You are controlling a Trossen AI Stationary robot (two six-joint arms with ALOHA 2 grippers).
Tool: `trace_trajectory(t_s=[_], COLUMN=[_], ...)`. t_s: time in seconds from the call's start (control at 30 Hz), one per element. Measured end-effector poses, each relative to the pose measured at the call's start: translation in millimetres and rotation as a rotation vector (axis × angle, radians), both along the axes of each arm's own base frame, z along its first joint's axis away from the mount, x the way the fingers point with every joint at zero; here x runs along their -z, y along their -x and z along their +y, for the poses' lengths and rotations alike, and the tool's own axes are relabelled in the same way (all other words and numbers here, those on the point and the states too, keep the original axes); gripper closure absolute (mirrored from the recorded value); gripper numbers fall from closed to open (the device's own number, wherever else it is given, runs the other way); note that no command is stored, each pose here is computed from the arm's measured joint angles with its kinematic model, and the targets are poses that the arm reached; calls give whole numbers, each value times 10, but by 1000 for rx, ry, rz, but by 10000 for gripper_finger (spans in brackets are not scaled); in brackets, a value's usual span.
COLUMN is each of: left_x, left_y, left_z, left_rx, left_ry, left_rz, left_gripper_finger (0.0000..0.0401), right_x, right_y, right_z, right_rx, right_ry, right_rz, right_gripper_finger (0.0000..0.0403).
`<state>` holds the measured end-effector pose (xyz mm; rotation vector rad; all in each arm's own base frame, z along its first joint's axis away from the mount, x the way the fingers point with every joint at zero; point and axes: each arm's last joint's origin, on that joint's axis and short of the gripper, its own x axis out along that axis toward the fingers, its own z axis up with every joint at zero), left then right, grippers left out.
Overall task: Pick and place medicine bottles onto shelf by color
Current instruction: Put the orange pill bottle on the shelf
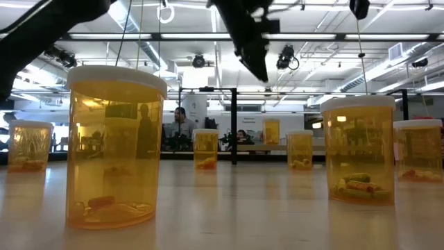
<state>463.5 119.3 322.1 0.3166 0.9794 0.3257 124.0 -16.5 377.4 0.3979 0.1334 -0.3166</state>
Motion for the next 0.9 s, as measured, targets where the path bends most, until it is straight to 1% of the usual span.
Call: trace_trajectory(t_s=[0.1, 0.2, 0.3, 0.37, 0.43, 0.53, 0.63, 0.8, 0.9], left_x=[-282, -537, -708, -767, -786, -762, -798, -988, -1086], left_y=[131, 263, 386, 489, 609, 804, 967, 1207, 1351], left_z=[-47, -122, -190, -246, -286, -325, -337, -269, -167], left_rx=[-23, -12, 27, 56, 83, 108, 112, 93, 61], left_ry=[148, 317, 441, 491, 516, 531, 538, 526, 519], left_rz=[-134, -246, -289, -254, -179, -20, 62, 34, 5], left_gripper_finger=[156, 166, 177, 185, 195, 209, 223, 244, 258], right_x=[1, 17, 100, 196, 296, 430, 558, 731, 718], right_y=[11, 12, -11, -64, -148, -343, -558, -885, -1062], right_z=[-34, -62, -84, -95, -98, -102, -124, -226, -338], right_rx=[104, 137, 136, 119, 81, 11, -6, 44, 59], right_ry=[68, 112, 102, 63, 23, -26, -69, -135, -117], right_rz=[21, 55, 142, 230, 321, 422, 490, 575, 614], right_gripper_finger=[381, 381, 374, 361, 340, 293, 239, 165, 133])
